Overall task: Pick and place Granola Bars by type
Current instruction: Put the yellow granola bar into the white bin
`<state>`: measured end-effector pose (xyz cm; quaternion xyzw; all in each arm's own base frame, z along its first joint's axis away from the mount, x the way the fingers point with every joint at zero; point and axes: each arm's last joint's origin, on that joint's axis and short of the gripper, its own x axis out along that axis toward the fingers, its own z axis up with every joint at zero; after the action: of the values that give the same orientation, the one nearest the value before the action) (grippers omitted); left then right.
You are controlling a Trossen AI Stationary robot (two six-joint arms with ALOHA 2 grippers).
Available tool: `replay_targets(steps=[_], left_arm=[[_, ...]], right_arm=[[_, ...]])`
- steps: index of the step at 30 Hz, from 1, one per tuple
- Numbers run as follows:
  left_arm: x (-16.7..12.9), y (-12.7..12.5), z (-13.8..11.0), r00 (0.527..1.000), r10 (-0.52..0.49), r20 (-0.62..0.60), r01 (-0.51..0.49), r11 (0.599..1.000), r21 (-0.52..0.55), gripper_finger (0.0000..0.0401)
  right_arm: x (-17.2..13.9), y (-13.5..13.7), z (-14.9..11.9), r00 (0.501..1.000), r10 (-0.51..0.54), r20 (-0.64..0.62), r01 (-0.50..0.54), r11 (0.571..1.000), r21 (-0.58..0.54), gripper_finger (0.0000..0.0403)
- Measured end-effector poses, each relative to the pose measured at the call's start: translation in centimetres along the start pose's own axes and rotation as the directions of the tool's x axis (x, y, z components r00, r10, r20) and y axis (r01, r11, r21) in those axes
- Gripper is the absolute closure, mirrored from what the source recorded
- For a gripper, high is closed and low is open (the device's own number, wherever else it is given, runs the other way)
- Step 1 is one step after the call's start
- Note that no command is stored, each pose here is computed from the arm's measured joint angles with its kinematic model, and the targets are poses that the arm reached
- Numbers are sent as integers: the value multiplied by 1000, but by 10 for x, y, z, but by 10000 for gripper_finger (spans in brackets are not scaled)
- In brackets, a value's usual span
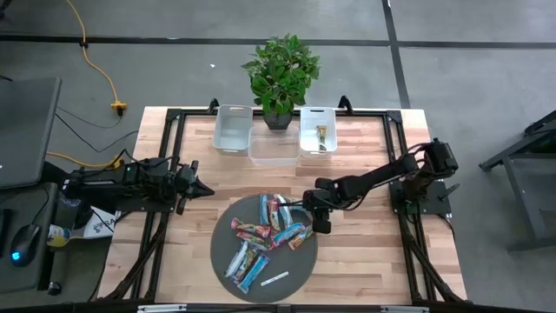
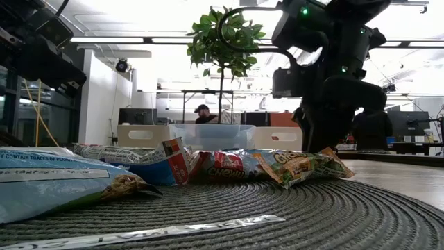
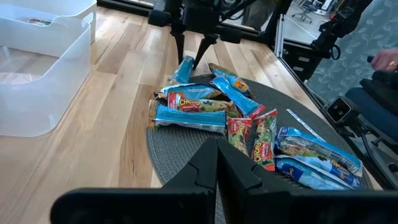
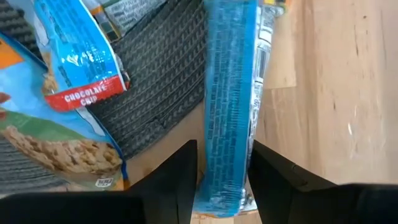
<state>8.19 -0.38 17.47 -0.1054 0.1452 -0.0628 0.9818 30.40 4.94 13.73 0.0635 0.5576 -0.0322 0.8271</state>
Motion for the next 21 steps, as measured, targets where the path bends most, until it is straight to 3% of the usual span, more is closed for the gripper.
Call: replay_targets(steps=[10, 21], left_arm=[[0, 0, 0, 1000, 1, 0, -1, 1000, 0, 400], [0, 0, 0, 1000, 1, 0, -1, 1000, 0, 400]], right_arm=[[0, 0, 2, 1000, -11, 20, 10, 999, 38, 285], [0, 1, 3, 999, -5, 38, 3, 999, 47, 321]])
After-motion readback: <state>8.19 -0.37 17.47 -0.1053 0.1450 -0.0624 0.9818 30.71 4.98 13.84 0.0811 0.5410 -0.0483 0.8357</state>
